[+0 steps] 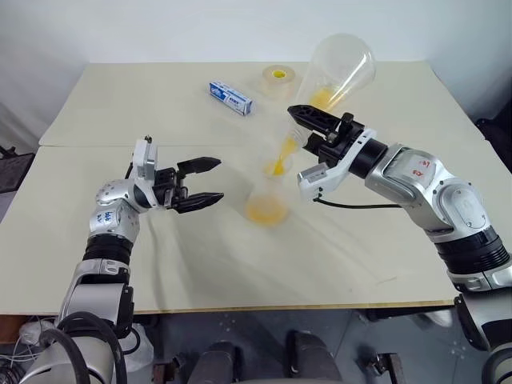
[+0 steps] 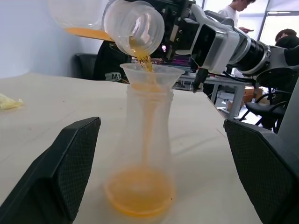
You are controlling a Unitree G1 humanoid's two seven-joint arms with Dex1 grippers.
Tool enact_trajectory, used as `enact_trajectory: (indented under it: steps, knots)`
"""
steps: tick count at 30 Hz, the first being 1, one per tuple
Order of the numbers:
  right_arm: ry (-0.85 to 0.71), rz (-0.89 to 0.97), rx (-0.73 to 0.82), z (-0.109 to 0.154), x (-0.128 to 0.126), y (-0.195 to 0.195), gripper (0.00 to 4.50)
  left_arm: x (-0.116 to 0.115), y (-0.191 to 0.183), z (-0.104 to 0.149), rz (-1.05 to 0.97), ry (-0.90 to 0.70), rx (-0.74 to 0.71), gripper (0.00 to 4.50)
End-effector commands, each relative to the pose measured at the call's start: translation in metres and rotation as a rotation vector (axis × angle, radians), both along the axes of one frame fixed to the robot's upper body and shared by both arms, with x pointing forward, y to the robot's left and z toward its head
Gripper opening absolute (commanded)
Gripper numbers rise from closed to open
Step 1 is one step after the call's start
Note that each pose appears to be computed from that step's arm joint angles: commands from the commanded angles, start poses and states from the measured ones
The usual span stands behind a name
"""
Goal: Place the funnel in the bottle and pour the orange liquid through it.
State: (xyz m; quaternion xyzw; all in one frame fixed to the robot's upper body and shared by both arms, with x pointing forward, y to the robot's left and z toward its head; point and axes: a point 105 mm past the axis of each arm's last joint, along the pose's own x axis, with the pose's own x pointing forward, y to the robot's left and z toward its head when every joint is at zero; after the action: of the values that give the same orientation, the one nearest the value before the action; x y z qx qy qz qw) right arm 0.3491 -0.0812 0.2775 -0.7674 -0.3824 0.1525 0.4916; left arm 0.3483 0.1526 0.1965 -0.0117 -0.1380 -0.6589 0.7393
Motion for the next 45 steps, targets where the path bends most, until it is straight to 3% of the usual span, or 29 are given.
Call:
enact_trajectory:
  steps: [1,45]
  knots:
    - [-0.087,0.021,0.029,0.0250,-0.0068,0.0003,2.46,-0.0143,0.0047,0.0078,-0.099,-0.061,-0.007,4.50]
    - [-0.134,0.052,-0.044,0.0223,-0.0059,0.0039,2.46,-0.0141,-0.0004,0.0095,-0.112,-0.064,-0.027,4.50]
